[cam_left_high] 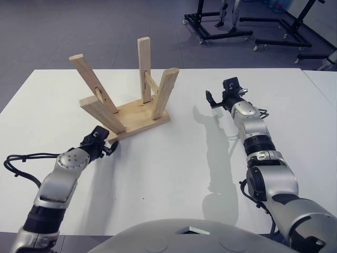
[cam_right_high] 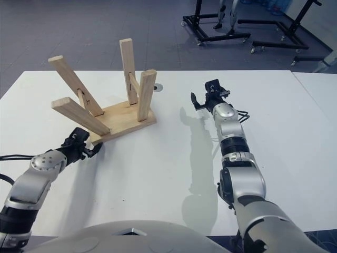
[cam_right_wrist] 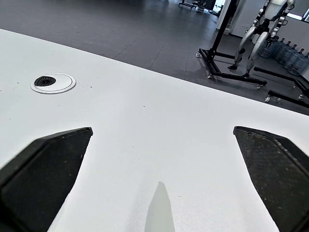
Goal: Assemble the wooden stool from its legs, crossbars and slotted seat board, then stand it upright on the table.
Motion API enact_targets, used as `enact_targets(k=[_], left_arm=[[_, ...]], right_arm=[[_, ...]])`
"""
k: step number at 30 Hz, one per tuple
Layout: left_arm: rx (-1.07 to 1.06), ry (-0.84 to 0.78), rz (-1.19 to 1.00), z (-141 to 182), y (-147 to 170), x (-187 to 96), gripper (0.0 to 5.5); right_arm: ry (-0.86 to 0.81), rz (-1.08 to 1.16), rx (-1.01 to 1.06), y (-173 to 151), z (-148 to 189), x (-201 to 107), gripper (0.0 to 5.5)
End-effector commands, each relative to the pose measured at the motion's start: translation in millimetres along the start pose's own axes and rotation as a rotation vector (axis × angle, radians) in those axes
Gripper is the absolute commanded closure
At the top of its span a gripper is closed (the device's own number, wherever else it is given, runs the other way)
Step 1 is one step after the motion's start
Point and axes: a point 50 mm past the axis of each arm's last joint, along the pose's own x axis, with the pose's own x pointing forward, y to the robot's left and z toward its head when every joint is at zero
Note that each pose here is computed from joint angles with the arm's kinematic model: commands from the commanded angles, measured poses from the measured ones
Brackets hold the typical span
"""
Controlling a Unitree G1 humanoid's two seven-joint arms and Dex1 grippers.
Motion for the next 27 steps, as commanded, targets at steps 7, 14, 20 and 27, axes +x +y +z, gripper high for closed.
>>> enact_targets(k=[7,14,20,27], left_arm=[[0.060,-0.058,-0.398,18,-2,-32,1.67],[0.153,0.050,-0.324,9,59,-55,1.67],[0.032,-0.019,-0.391,19,11,-42,1.67],[-0.019,-0.018,-0.327,24,-14,-19,1.67]], right_arm=[[0.037,0.096,0.029,10,-8,-11,0.10],[0.046,0.130,0.054,7,-17,-18,0.10],[0.049,0.094,0.017,1,-15,-12,0.10],[0.018,0.104,0.020,10,-3,-4,0.10]])
